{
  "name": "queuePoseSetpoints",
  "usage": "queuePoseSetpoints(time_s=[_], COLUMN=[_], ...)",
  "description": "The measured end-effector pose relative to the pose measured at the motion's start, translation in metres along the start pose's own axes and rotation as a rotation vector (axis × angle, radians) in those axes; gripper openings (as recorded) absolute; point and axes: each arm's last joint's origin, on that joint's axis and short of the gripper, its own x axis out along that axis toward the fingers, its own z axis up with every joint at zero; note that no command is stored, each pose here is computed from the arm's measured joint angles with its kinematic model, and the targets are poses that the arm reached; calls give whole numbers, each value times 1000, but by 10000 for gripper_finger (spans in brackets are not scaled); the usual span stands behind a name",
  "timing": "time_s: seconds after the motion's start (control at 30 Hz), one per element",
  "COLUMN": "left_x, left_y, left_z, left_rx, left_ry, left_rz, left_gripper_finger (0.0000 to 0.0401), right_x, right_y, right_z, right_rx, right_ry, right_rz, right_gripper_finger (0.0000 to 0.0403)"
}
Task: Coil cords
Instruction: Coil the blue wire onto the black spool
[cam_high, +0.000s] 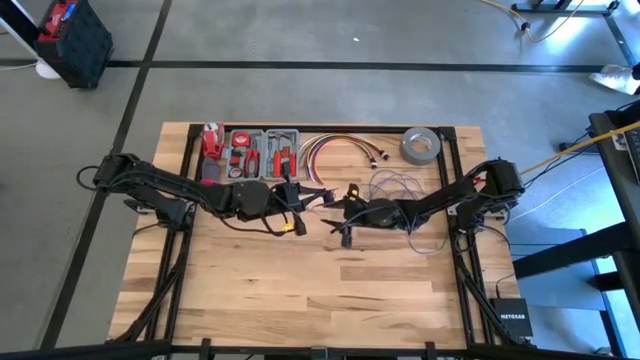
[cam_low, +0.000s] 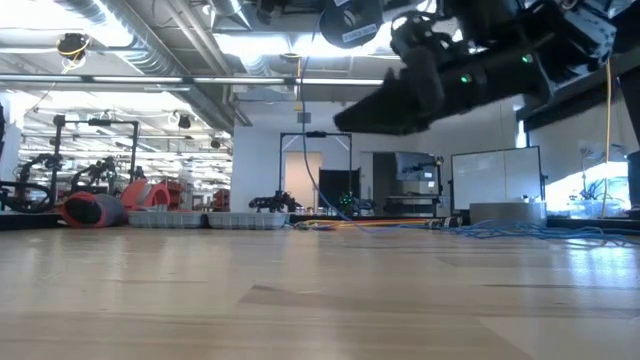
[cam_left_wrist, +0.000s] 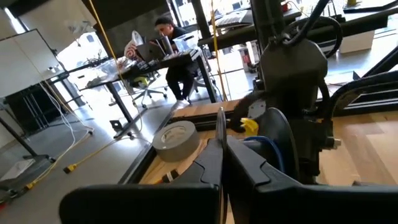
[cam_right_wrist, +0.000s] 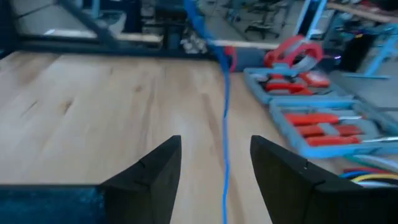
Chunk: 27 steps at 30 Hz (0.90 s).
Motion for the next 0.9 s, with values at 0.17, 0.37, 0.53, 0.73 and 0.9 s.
queuePoseSetpoints(time_s=[0.17,0.37,0.53,0.73,0.9], left_x=[0,0,0,0,0], left_y=[0,0,0,1,0], left_z=[0,1,1,1,1], left_rx=[-8,-12,-5,-5,-10], left_ry=[-3,-7,-6,-4,-6], left_rz=[1,2,5,10,2], left_gripper_finger=[0,0,0,0,0], right_x=[23,41,46,50,44], right_y=[4,8,4,-5,0], right_z=[-2,-4,1,0,1], right_rx=[-56,-46,-51,-50,-108], right_ry=[-12,-33,-52,-31,-15], right_rz=[-79,-116,-179,-180,-189], right_gripper_finger=[198,184,134,69,9])
